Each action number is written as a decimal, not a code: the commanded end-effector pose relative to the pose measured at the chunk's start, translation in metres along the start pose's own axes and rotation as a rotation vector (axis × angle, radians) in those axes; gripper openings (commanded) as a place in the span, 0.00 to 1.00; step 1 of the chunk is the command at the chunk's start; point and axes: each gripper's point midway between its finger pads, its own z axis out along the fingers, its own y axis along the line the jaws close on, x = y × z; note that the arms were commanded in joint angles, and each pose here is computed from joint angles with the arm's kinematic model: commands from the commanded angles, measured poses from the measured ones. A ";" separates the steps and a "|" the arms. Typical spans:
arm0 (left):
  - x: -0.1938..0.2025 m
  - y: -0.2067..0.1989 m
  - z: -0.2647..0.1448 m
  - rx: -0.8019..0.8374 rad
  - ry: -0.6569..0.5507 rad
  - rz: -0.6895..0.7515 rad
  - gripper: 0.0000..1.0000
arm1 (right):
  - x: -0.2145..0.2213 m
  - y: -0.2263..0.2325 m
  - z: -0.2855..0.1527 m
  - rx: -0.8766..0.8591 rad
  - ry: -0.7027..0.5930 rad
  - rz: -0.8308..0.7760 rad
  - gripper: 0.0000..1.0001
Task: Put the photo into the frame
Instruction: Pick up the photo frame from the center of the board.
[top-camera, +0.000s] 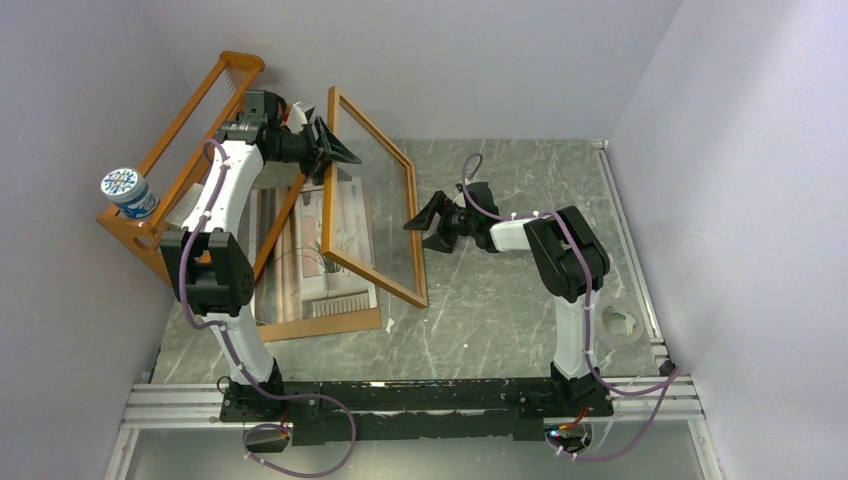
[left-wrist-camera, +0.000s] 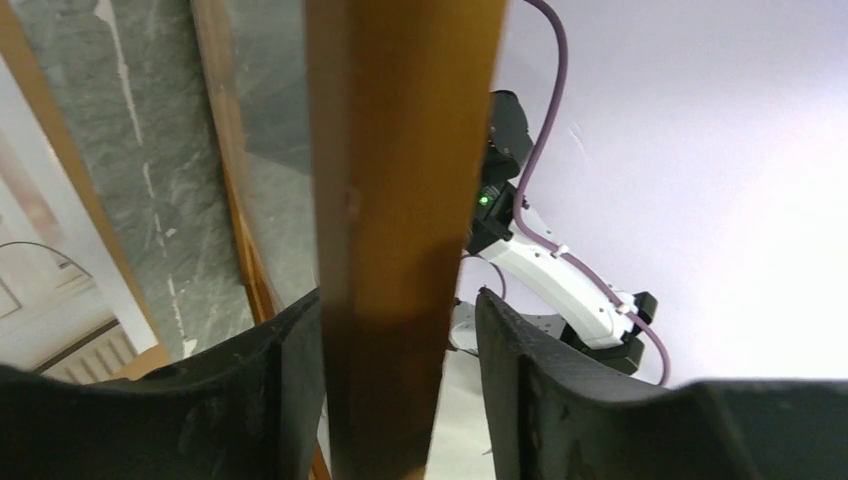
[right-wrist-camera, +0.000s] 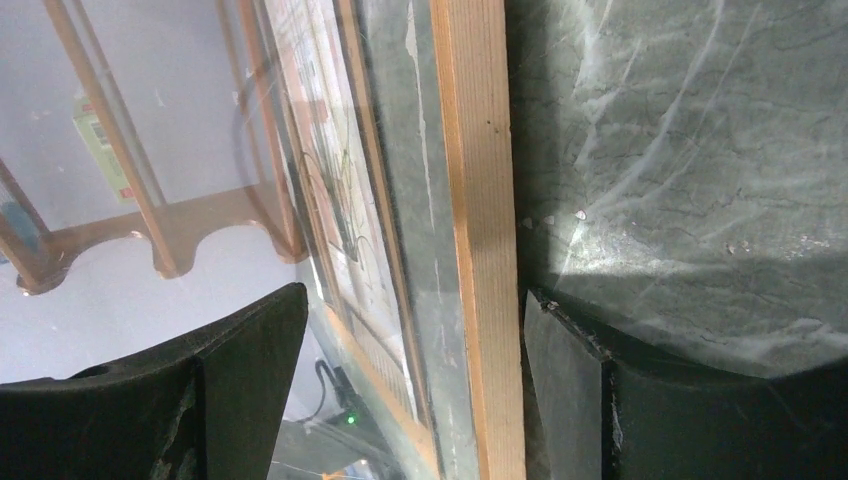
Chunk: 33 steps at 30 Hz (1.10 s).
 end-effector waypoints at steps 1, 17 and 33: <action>0.004 -0.003 -0.004 -0.026 0.002 0.052 0.59 | -0.006 -0.007 0.000 0.035 -0.028 -0.013 0.83; -0.002 -0.012 0.008 0.046 -0.003 0.089 0.59 | -0.006 -0.021 0.008 0.088 -0.007 -0.025 0.82; 0.001 -0.045 -0.006 0.174 -0.010 0.276 0.10 | -0.068 -0.024 0.000 0.122 -0.128 -0.041 0.77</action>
